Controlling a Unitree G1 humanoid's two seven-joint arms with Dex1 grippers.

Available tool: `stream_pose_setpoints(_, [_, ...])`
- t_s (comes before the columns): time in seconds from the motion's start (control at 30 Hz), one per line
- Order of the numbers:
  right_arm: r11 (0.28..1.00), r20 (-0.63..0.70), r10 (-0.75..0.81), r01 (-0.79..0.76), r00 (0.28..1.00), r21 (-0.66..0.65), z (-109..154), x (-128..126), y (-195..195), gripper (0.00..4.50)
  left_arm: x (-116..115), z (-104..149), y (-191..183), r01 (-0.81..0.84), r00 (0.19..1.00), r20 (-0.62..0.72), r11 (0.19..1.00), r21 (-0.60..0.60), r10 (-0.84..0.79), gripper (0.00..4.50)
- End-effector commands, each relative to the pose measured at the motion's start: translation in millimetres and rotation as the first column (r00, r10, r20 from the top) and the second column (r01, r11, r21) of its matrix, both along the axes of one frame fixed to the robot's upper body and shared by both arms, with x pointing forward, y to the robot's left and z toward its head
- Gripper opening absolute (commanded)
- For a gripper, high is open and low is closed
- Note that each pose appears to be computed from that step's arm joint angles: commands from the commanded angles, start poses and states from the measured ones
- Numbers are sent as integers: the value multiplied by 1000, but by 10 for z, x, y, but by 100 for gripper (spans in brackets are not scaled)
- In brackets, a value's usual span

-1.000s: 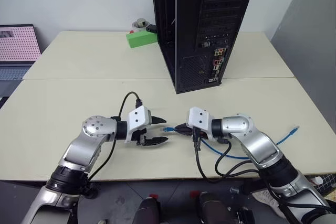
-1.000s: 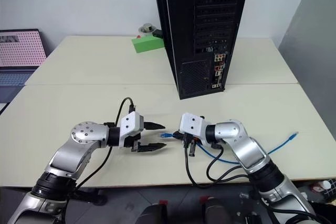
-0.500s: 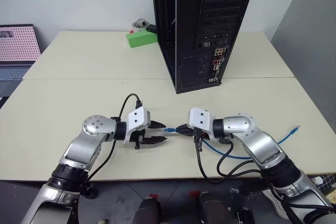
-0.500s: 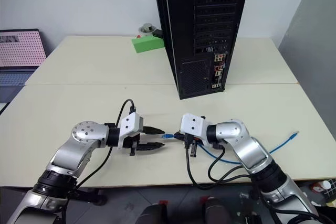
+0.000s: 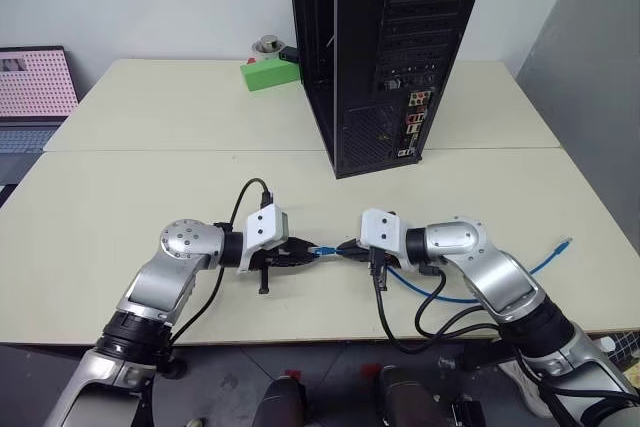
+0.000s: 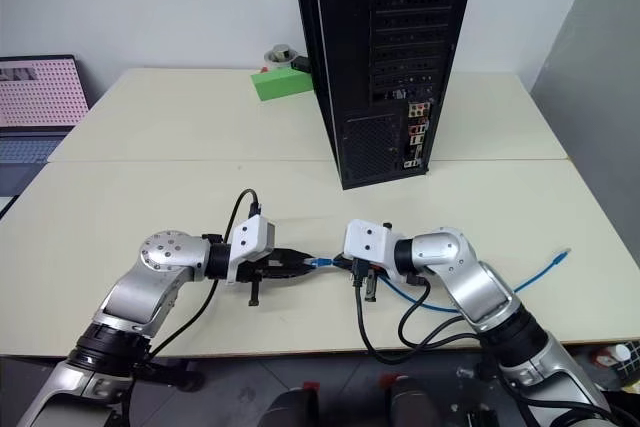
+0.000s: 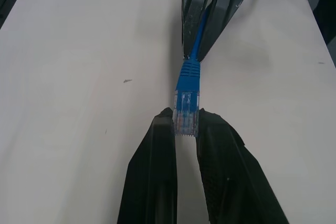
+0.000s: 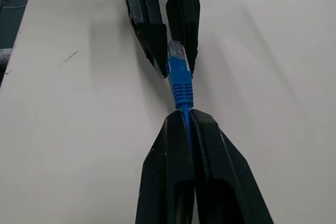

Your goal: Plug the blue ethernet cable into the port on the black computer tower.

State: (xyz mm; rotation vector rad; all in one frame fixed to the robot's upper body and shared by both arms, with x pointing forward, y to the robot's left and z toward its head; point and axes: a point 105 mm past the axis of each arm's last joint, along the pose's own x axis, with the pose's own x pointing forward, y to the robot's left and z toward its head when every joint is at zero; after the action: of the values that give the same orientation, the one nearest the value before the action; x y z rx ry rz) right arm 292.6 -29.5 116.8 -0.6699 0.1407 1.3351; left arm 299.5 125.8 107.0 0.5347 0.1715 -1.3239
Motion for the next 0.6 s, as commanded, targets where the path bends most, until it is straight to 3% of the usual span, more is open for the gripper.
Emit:
stream_pose_setpoints(0.03, [998,17,57,-57,998,1,110,-64,-10,82,-13,37,-52,37,997,71,999,1,-37,29])
stream_pose_setpoints(0.23, [999,-65,25,-24,998,23,225,-104,-333,219,-60,-50,-186,118,917,371,989,94,-145,29])
stream_pose_setpoints(0.4, [981,-201,-44,80,979,175,338,-143,-425,346,-79,-19,-259,157,745,633,978,138,-209,29])
stream_pose_setpoints(0.5, [941,-347,-71,179,935,288,353,-205,-432,353,-144,144,-328,192,551,807,974,124,-211,29])
stream_pose_setpoints(0.6, [907,-423,-93,252,901,338,349,-209,-411,353,-179,206,-342,205,458,868,973,106,-191,28])
